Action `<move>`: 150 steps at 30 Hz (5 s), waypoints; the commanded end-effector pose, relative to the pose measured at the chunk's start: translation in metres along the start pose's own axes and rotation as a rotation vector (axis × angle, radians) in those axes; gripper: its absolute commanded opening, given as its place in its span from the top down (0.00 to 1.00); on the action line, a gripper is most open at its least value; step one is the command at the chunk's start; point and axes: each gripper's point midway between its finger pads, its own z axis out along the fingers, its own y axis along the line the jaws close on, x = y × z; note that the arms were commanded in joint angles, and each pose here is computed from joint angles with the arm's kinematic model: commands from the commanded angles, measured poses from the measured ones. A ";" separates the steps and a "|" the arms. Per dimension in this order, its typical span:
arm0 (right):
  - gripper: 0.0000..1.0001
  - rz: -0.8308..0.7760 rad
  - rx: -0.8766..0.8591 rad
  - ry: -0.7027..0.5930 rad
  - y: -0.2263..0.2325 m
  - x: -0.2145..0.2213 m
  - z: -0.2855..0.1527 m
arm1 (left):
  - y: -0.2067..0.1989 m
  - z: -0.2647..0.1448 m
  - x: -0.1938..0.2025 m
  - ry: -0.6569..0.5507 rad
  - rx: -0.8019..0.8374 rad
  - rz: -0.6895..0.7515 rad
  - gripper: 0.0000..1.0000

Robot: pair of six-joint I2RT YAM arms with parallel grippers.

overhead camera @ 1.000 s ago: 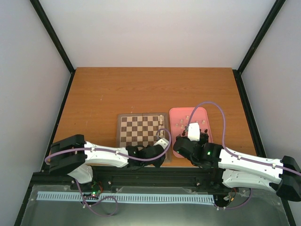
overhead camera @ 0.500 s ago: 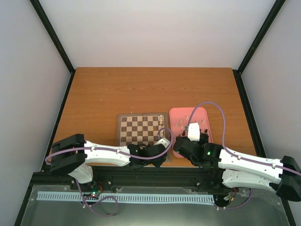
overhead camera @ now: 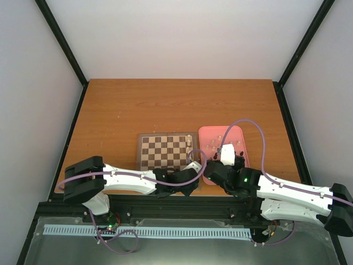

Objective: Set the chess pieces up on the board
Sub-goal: Place the chess piece on the chessboard, then adjust the chess piece on the chessboard.

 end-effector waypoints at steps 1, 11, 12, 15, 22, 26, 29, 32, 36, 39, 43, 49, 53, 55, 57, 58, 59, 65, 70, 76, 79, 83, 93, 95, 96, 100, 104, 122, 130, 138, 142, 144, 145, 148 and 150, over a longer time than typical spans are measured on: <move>0.00 0.030 0.013 -0.037 -0.004 -0.005 0.000 | -0.003 -0.004 0.004 0.031 -0.008 0.020 0.99; 0.00 0.030 0.011 -0.035 -0.004 -0.004 0.000 | 0.002 -0.010 0.005 0.036 -0.022 0.017 0.99; 0.00 0.031 0.012 -0.035 -0.004 -0.004 0.000 | 0.002 -0.010 0.007 0.040 -0.021 0.016 0.99; 0.00 0.028 0.010 -0.033 -0.003 -0.004 0.000 | 0.002 -0.008 0.009 0.049 -0.023 0.020 0.99; 0.00 0.030 0.010 -0.032 -0.003 -0.004 0.000 | -0.001 -0.003 0.012 0.071 -0.018 0.027 0.99; 0.00 0.030 0.008 -0.031 -0.003 -0.004 0.000 | -0.001 -0.003 0.013 0.082 -0.021 0.033 0.99; 0.00 0.030 0.007 -0.031 -0.003 -0.004 0.000 | 0.000 -0.005 0.013 0.085 -0.023 0.035 0.94; 0.00 0.028 0.005 -0.029 -0.002 -0.003 0.000 | 0.000 -0.005 0.013 0.085 -0.021 0.035 0.88; 0.00 0.027 0.001 -0.029 -0.001 -0.003 0.000 | -0.002 -0.006 0.011 0.082 -0.014 0.036 0.81; 0.00 0.027 0.001 -0.029 -0.001 -0.003 0.000 | -0.003 -0.008 0.010 0.078 -0.010 0.036 0.74; 0.00 0.029 0.000 -0.029 -0.001 -0.003 0.000 | -0.007 -0.011 0.008 0.067 -0.002 0.042 0.62; 0.00 0.029 0.000 -0.030 -0.002 -0.003 0.000 | -0.011 -0.015 0.004 0.053 0.014 0.047 0.54; 0.00 0.027 -0.002 -0.029 -0.002 -0.003 0.000 | -0.016 -0.021 0.000 0.035 0.034 0.052 0.50; 0.00 0.026 0.000 -0.029 -0.002 -0.003 0.000 | -0.019 -0.024 -0.003 0.023 0.053 0.055 0.49; 0.00 0.027 0.000 -0.030 -0.002 -0.003 0.000 | -0.023 -0.027 -0.005 0.011 0.076 0.053 0.48; 0.00 0.030 -0.001 -0.031 -0.003 -0.003 -0.001 | -0.025 -0.027 -0.006 0.007 0.088 0.052 0.48; 0.00 0.032 -0.002 -0.032 -0.003 -0.004 -0.001 | -0.027 -0.028 -0.006 0.005 0.099 0.052 0.48; 0.00 0.038 -0.003 -0.037 -0.005 -0.004 -0.002 | -0.029 -0.024 -0.004 0.012 0.112 0.040 0.44; 0.00 0.041 -0.006 -0.038 -0.005 -0.005 -0.002 | -0.028 -0.019 -0.001 0.024 0.095 0.032 0.44; 0.00 0.037 -0.009 -0.036 -0.004 -0.004 -0.002 | -0.019 -0.013 0.004 0.032 0.043 0.029 0.43; 0.00 0.038 -0.009 -0.036 -0.004 -0.004 -0.002 | -0.019 -0.010 0.006 0.038 0.038 0.031 0.42; 0.00 0.035 -0.007 -0.035 -0.003 -0.004 -0.002 | -0.021 -0.006 0.007 0.041 0.044 0.033 0.42; 0.00 0.035 -0.007 -0.033 -0.003 -0.003 -0.001 | -0.026 -0.004 0.006 0.039 0.061 0.039 0.42; 0.00 0.034 -0.007 -0.033 -0.003 -0.003 -0.001 | -0.026 -0.003 0.006 0.043 0.065 0.039 0.42; 0.00 0.034 -0.008 -0.032 -0.003 -0.003 -0.001 | -0.027 -0.002 0.007 0.044 0.065 0.039 0.42; 0.00 0.033 -0.008 -0.033 -0.002 -0.003 -0.001 | -0.028 -0.001 0.007 0.044 0.070 0.040 0.42; 0.00 0.031 -0.009 -0.032 -0.002 -0.003 -0.001 | -0.029 -0.001 0.005 0.041 0.073 0.040 0.42; 0.00 0.034 -0.014 -0.030 -0.001 -0.003 -0.001 | -0.035 0.001 0.002 0.038 0.089 0.045 0.42; 0.00 0.031 -0.014 -0.030 -0.001 -0.002 -0.001 | -0.035 0.005 0.001 0.037 0.078 0.052 0.41; 0.00 0.028 -0.016 -0.028 0.000 -0.003 -0.001 | -0.024 0.001 0.003 0.033 0.036 0.036 0.39; 0.00 0.024 -0.017 -0.025 0.001 -0.002 0.000 | -0.012 -0.006 0.003 0.017 -0.011 0.023 0.38; 0.00 0.023 -0.016 -0.024 0.001 -0.002 0.000 | -0.005 -0.009 0.002 0.006 -0.037 0.019 0.37; 0.00 0.023 -0.016 -0.024 0.001 -0.002 0.001 | -0.002 -0.011 0.001 0.001 -0.048 0.018 0.36; 0.00 0.019 -0.013 -0.022 0.002 -0.001 0.001 | 0.004 -0.019 -0.002 -0.015 -0.064 0.017 0.36; 0.00 0.016 -0.011 -0.021 0.003 -0.002 0.002 | 0.007 -0.027 -0.005 -0.028 -0.068 0.016 0.36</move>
